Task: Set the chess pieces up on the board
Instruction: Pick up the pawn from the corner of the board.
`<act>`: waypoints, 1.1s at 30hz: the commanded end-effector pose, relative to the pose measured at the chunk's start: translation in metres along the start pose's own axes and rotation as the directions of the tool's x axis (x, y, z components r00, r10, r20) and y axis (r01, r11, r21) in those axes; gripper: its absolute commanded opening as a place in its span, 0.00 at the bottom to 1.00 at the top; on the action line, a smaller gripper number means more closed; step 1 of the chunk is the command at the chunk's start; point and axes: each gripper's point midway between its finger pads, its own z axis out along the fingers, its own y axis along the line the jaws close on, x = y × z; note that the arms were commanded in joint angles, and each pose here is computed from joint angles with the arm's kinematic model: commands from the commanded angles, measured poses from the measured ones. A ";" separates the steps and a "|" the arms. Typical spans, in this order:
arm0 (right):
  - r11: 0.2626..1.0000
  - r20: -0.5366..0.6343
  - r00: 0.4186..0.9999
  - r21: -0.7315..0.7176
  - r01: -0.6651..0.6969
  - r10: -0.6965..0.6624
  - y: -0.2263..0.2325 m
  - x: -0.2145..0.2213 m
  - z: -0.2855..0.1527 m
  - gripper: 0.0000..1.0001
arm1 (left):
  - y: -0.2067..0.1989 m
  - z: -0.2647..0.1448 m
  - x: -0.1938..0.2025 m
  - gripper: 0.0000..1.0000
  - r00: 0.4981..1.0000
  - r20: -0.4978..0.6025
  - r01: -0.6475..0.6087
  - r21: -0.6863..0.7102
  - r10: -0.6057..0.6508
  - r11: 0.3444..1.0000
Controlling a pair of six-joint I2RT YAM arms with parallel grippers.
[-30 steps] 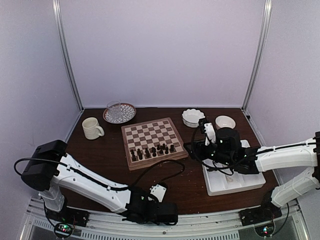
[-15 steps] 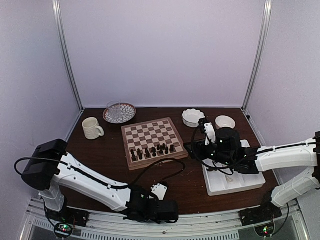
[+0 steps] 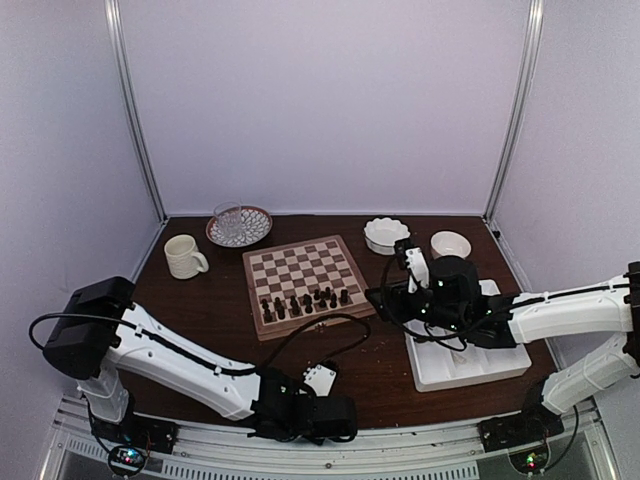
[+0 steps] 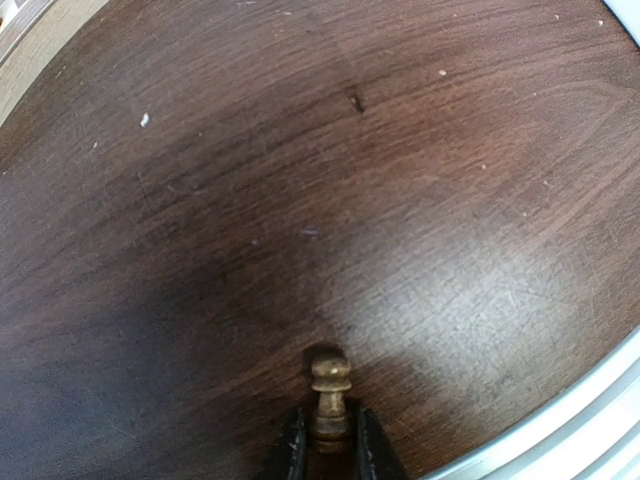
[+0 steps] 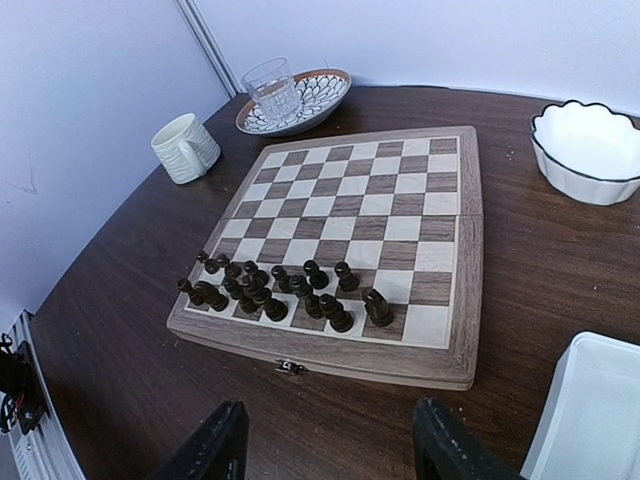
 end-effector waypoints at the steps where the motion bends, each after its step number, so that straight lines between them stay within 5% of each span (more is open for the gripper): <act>1: 1.000 -0.009 1.000 -0.023 0.007 -0.007 0.005 -0.002 0.002 0.59 | 0.012 0.002 0.010 0.14 0.998 -0.044 -0.037 -0.017 0.036 0.999; 14: 0.952 -0.198 0.976 -0.307 0.023 -0.087 0.066 0.009 0.010 0.57 | 0.053 -0.010 -0.009 0.12 0.985 0.170 -0.036 0.107 0.017 0.994; 33: 0.753 -0.556 0.830 -0.528 -0.392 0.042 0.141 0.084 0.045 0.45 | 0.111 -0.060 -0.042 0.05 0.866 0.496 -0.043 0.196 -0.061 0.980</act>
